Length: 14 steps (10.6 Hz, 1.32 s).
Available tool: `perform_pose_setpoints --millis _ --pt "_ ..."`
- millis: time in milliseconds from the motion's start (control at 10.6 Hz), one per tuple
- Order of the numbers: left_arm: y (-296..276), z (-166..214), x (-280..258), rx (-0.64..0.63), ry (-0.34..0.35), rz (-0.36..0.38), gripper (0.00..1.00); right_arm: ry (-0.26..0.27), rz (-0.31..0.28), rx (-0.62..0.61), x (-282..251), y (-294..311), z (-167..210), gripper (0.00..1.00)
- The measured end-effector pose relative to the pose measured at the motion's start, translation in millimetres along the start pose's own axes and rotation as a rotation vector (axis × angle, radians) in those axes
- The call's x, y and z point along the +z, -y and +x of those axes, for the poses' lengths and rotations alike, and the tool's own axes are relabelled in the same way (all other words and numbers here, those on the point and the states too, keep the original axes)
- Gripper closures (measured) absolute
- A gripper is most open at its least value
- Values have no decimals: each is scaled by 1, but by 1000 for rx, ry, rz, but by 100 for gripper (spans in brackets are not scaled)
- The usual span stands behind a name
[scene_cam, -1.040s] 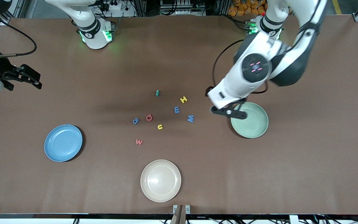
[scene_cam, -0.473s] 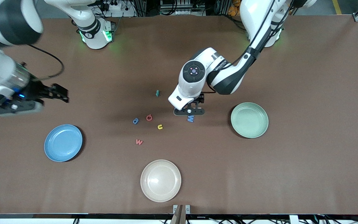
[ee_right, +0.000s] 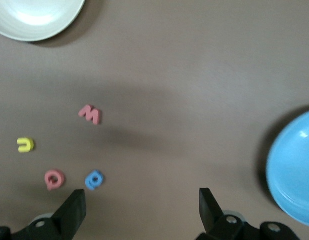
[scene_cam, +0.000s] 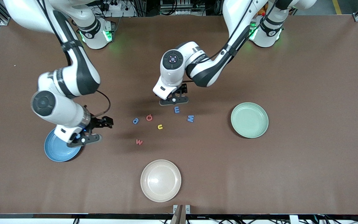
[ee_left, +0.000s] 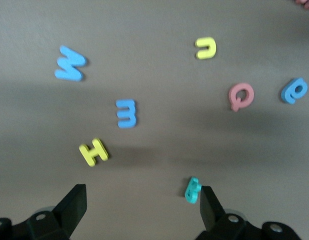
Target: Sort upper and lower case letters into plates
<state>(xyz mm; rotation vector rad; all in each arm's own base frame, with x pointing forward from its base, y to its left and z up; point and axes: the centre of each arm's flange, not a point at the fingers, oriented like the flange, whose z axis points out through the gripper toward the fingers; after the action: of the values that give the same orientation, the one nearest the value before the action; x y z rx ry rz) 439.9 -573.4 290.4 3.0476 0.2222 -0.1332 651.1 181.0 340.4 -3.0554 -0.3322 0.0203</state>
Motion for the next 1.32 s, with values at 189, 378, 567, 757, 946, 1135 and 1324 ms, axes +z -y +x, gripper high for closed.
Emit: perform_pose_setpoints --millis 189,378,567,757,946,1135,1324 --pt "-12 -24 20 63 -32 39 0 -18 -11 9 9 -9 5 0" --pt "-27 -57 53 139 -49 64 0 -29 -29 76 2 -60 7 0" --pt "-36 -69 74 172 -61 49 0 -52 -34 180 -11 -132 4 0" --pt "-44 -69 82 255 -101 47 0 -64 -36 256 -26 -188 -3 0" --pt "-50 -66 88 290 -115 16 0 -22 -34 272 -40 -191 -9 0" --pt "-51 -70 105 307 -122 24 4 -16 -51 306 -49 -216 -18 0" --pt "-52 -71 120 315 -136 32 13 -23 -80 330 -50 -243 -25 0"
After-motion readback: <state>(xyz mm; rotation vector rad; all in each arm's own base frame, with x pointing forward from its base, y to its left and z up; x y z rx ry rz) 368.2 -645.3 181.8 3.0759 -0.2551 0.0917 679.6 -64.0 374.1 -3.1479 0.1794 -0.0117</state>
